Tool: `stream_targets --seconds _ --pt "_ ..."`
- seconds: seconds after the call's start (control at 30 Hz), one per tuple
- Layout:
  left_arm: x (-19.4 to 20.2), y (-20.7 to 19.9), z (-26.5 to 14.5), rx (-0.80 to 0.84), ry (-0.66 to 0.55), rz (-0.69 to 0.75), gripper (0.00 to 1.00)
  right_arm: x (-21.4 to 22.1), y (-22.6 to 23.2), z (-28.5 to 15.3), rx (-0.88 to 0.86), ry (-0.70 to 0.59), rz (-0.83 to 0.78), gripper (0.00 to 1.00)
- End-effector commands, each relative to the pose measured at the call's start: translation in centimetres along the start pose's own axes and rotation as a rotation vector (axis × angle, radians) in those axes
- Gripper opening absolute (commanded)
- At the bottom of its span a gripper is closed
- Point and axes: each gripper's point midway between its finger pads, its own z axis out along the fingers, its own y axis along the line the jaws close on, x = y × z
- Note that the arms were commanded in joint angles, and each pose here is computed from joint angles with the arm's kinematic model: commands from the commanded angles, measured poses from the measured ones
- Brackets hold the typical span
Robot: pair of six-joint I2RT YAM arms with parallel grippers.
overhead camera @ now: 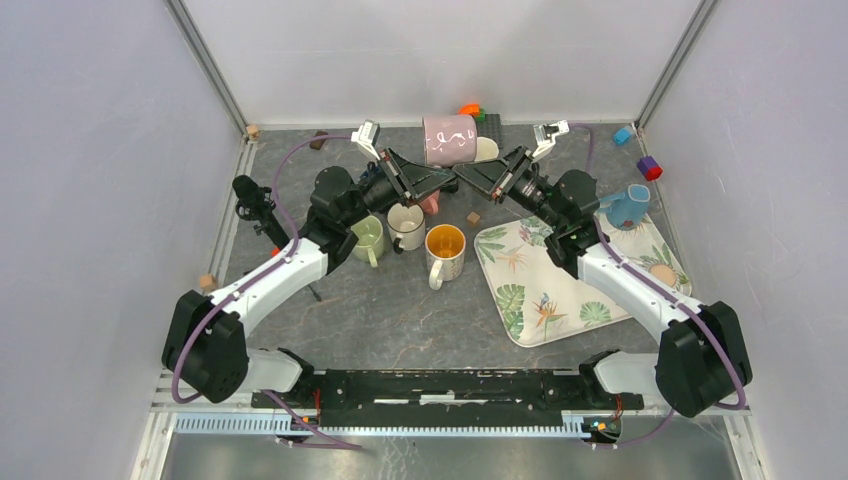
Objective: Turn the mug right side up
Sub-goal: Turn over the cup on the tray.
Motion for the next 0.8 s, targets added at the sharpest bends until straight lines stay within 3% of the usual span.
stream_targets --seconds 0.0,0.17,0.5,0.77 --pt "-0.5 -2.5 -0.1 0.059 -0.013 0.032 0.02 0.2 3.7 -0.3 -0.116 -0.001 -0.117 0.0" --pt "-0.7 -2.4 -0.4 0.023 -0.017 0.085 0.02 0.3 2.9 -0.4 -0.083 -0.004 -0.147 0.02" --pt "-1.3 -3.1 -1.1 -0.022 -0.037 0.188 0.02 0.2 1.5 -0.4 0.0 -0.01 -0.233 0.54" --pt "-1.8 -3.0 -2.1 -0.107 -0.051 0.253 0.02 0.5 -0.2 -0.7 0.084 0.007 -0.289 0.77"
